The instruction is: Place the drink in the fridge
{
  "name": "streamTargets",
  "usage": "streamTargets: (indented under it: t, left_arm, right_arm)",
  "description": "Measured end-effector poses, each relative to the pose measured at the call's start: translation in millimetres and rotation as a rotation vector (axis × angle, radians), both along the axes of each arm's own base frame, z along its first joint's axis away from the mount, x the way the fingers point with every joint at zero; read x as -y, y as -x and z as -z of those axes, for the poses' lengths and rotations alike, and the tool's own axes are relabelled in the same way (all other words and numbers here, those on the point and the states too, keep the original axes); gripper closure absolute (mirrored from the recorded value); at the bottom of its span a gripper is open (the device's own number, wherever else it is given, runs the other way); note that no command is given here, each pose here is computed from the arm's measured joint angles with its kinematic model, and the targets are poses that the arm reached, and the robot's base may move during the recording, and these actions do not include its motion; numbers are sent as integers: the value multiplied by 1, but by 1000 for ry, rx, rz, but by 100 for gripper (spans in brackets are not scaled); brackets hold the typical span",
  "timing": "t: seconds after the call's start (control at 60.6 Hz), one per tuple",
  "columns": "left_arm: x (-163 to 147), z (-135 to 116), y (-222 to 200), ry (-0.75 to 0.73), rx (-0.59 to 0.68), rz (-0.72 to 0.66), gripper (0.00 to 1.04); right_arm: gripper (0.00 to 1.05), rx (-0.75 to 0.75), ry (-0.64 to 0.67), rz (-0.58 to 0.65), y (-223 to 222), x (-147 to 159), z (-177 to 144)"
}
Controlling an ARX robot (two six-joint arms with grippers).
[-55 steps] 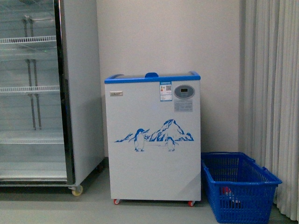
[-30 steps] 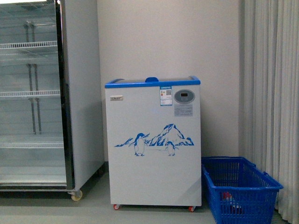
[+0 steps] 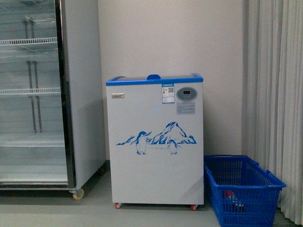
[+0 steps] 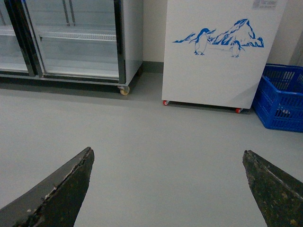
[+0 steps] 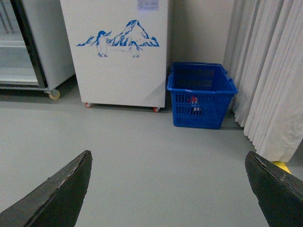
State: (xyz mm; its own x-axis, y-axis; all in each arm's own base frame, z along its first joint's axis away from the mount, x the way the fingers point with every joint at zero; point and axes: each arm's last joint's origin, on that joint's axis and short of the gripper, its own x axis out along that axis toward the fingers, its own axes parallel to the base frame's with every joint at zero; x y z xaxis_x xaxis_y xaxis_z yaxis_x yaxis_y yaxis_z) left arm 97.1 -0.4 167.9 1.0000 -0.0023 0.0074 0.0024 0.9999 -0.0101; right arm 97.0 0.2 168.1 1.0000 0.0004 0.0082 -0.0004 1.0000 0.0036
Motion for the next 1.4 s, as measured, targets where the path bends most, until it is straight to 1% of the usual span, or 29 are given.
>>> streamTargets:
  t: [1.402]
  left_arm:
    - [0, 0, 0, 0, 0, 0, 8]
  right_arm:
    - [8, 0, 0, 0, 0, 0, 0]
